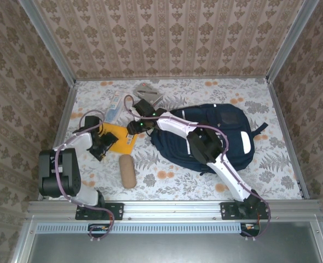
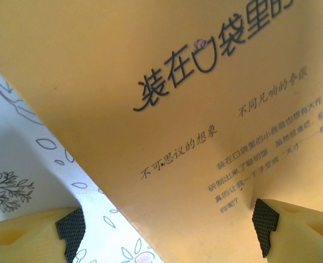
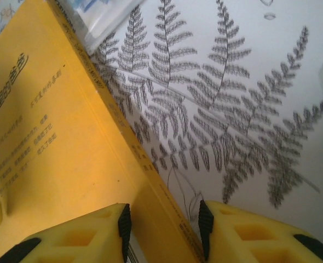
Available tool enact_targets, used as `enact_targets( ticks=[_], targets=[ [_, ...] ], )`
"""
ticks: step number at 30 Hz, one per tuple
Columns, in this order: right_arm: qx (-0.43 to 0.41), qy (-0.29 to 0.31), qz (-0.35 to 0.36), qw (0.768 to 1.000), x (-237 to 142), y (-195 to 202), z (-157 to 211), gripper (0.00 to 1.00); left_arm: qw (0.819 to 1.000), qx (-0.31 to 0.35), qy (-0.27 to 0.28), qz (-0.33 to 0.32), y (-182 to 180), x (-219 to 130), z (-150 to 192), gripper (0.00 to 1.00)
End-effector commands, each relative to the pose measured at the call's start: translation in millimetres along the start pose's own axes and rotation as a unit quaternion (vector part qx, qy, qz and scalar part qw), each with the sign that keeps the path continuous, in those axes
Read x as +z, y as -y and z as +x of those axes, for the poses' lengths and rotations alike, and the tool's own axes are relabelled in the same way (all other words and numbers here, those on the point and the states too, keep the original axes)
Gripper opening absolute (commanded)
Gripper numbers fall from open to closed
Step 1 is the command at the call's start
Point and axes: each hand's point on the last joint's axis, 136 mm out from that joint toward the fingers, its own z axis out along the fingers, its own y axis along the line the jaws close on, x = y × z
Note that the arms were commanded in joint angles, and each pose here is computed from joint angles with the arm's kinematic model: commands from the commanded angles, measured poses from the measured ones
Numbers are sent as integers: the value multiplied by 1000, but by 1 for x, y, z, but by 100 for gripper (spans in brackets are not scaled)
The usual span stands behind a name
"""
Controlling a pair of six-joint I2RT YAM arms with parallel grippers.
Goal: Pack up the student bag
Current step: Rotate the book at the middle-left of the table.
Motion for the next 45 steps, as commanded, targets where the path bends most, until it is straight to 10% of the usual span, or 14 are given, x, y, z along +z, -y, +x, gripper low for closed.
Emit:
enact_targets(
  ticks=[1,19,31,45],
  targets=[
    [9,-25,-10,1000,-19,-14,19,40,992,59,36,110,65,15,-28,84],
    [42,-43,-26,998,-34,-26,42,38,982,126,10,143,151,34,-36,83],
    [32,-41,-28,998,-38,-39,41,40,985,127,17,116,113,13,-31,82],
    [18,-2,3,1000,-19,-14,-5,44,988,107,9,108,77,20,-16,46]
  ],
)
